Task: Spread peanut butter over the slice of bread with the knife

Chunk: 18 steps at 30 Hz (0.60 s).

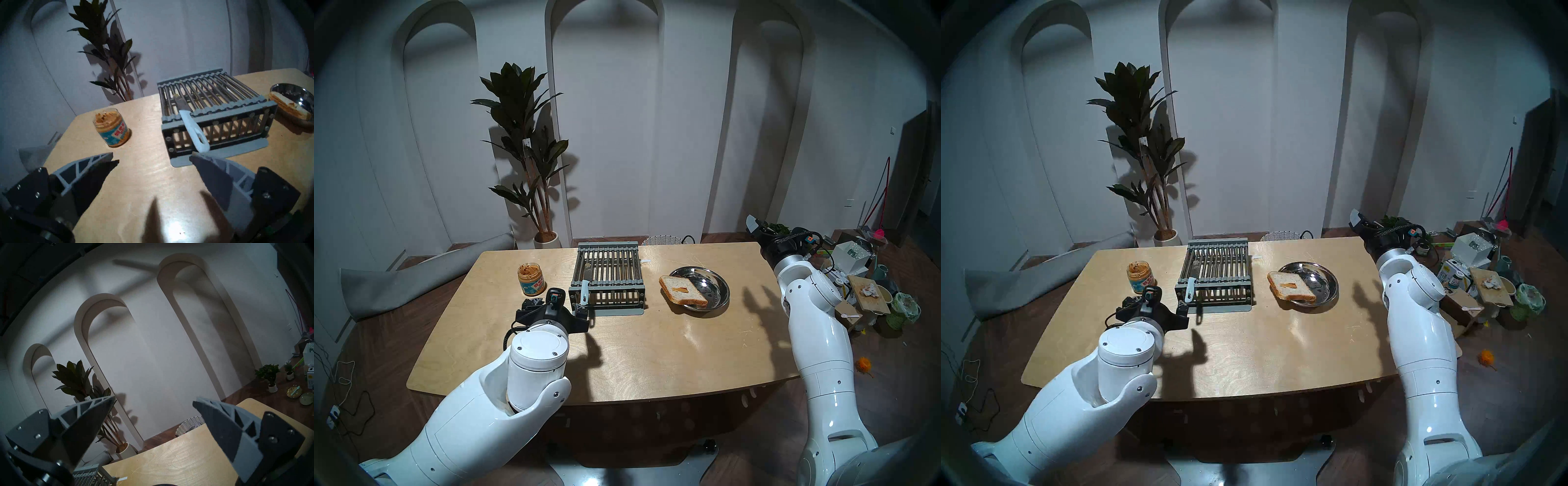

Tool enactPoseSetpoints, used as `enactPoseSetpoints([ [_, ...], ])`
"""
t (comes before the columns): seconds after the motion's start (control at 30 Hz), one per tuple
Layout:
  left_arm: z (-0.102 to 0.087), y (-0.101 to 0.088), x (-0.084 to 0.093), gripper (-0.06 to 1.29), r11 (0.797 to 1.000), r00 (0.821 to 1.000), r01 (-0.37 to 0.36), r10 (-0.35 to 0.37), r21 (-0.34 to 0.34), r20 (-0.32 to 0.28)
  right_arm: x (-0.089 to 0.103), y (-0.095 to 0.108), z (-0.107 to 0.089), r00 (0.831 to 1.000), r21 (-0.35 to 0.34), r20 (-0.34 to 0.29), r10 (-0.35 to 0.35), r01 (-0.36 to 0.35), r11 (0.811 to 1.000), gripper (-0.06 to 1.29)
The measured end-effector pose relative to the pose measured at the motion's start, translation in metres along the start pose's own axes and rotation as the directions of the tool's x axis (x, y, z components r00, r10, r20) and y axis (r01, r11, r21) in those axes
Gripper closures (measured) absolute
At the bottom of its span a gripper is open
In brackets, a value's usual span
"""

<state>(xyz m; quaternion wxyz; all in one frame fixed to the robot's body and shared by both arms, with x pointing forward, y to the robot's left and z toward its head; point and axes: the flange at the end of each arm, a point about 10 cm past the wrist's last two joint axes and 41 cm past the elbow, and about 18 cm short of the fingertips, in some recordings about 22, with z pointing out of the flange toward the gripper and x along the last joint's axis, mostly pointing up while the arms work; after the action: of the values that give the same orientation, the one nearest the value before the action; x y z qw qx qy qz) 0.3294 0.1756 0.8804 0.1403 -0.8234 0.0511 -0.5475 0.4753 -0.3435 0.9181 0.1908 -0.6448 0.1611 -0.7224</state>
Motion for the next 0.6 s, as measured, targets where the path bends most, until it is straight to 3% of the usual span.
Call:
enactPoseSetpoints([
  [0.07,-0.008,-0.011,0.009,0.02,0.999,0.997,-0.005,0.009,0.048,-0.076,-0.002,-0.001,0.0,1.0,0.001,0.006,-0.005,0.005,1.0,-0.02],
  [0.17,-0.01,-0.019,0.014,0.02,0.997,0.991,-0.013,0.023,0.081,-0.133,-0.005,-0.002,0.0,1.0,0.003,0.021,-0.004,0.004,1.0,-0.02],
  [0.3,-0.011,-0.032,0.018,0.02,0.991,0.971,-0.034,0.064,0.132,-0.229,-0.016,-0.008,-0.003,0.996,0.015,0.095,0.001,-0.003,1.0,-0.02],
  [0.47,0.003,-0.042,0.012,0.02,0.985,0.949,-0.079,0.12,0.15,-0.293,-0.034,-0.02,-0.008,0.984,0.038,0.178,-0.005,-0.002,0.999,-0.02],
  [0.6,0.018,-0.048,0.004,0.02,0.985,0.935,-0.112,0.15,0.134,-0.322,-0.045,-0.03,-0.013,0.978,0.053,0.202,-0.041,0.031,0.998,-0.02],
])
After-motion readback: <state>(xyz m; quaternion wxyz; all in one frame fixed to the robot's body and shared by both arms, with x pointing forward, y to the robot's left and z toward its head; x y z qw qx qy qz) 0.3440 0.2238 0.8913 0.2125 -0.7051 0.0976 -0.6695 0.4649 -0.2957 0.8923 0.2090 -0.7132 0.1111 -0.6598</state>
